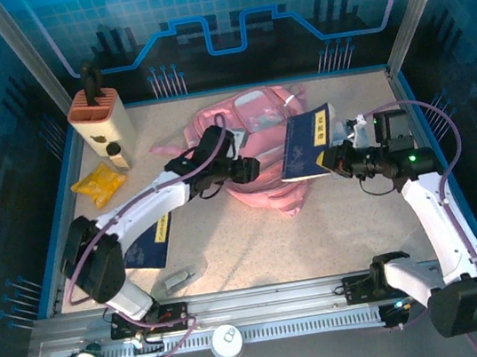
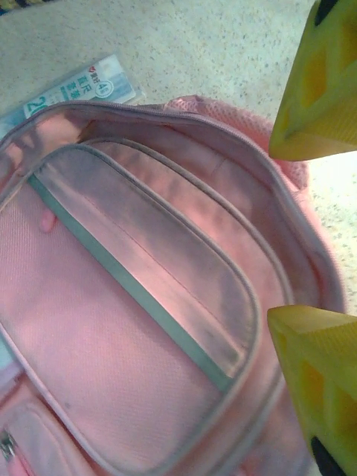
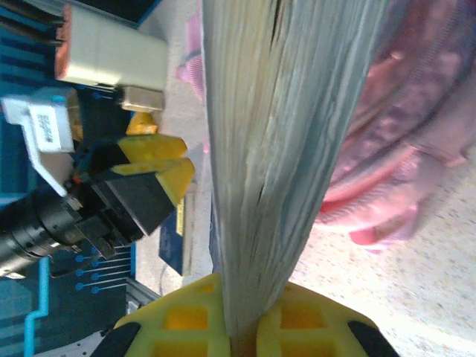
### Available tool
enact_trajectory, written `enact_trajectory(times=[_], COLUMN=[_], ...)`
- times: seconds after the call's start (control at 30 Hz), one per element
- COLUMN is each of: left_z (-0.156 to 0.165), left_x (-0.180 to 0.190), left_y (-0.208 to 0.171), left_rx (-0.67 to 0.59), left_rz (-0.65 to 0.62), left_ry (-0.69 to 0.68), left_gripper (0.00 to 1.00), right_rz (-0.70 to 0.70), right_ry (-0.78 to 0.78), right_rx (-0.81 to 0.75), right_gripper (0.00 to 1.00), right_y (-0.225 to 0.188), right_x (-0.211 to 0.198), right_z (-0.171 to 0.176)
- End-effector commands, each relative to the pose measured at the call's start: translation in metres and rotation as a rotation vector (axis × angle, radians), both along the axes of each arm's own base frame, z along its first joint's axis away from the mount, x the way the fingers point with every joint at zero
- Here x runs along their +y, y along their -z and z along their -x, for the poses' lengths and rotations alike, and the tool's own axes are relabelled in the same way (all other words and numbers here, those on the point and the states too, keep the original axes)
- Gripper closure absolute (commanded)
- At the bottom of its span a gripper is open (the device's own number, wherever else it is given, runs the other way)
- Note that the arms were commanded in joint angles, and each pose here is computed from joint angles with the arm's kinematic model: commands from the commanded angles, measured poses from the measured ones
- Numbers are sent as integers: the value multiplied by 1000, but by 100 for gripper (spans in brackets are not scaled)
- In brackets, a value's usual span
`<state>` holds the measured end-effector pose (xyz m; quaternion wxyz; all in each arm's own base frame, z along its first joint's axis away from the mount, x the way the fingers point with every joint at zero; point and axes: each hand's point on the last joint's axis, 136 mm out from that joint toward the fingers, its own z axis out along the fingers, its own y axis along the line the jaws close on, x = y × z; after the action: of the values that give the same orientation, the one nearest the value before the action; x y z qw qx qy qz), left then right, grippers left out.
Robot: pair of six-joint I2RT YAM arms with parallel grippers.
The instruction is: Pack the student bag
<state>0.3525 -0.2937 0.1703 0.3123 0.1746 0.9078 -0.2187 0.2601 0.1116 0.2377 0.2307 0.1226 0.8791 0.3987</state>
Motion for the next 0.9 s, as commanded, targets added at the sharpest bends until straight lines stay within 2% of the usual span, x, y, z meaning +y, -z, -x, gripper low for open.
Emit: enact_trajectory(times=[0.0, 0.23, 0.57, 0.7, 0.87], left_z=[-11, -32, -54, -62, -61], left_x=[-19, -48, -58, -54, -53], left_y=[-1, 35, 78, 75, 56], left_rx=[-108, -118, -98, -109, -136], left_rz=[-120, -285, -396, -436, -401], left_ry=[140, 260, 272, 245, 222], left_gripper=[42, 35, 33, 45, 74], right_rz=[27, -4, 9, 17, 26], right_ry=[9, 28, 40, 38, 48], right_rx=[36, 72, 85, 84, 86], right_gripper=[97, 97, 98, 99, 99], right_y=[15, 28, 39, 41, 42], right_x=[-10, -14, -19, -20, -23], right_z=[11, 11, 8, 8, 8])
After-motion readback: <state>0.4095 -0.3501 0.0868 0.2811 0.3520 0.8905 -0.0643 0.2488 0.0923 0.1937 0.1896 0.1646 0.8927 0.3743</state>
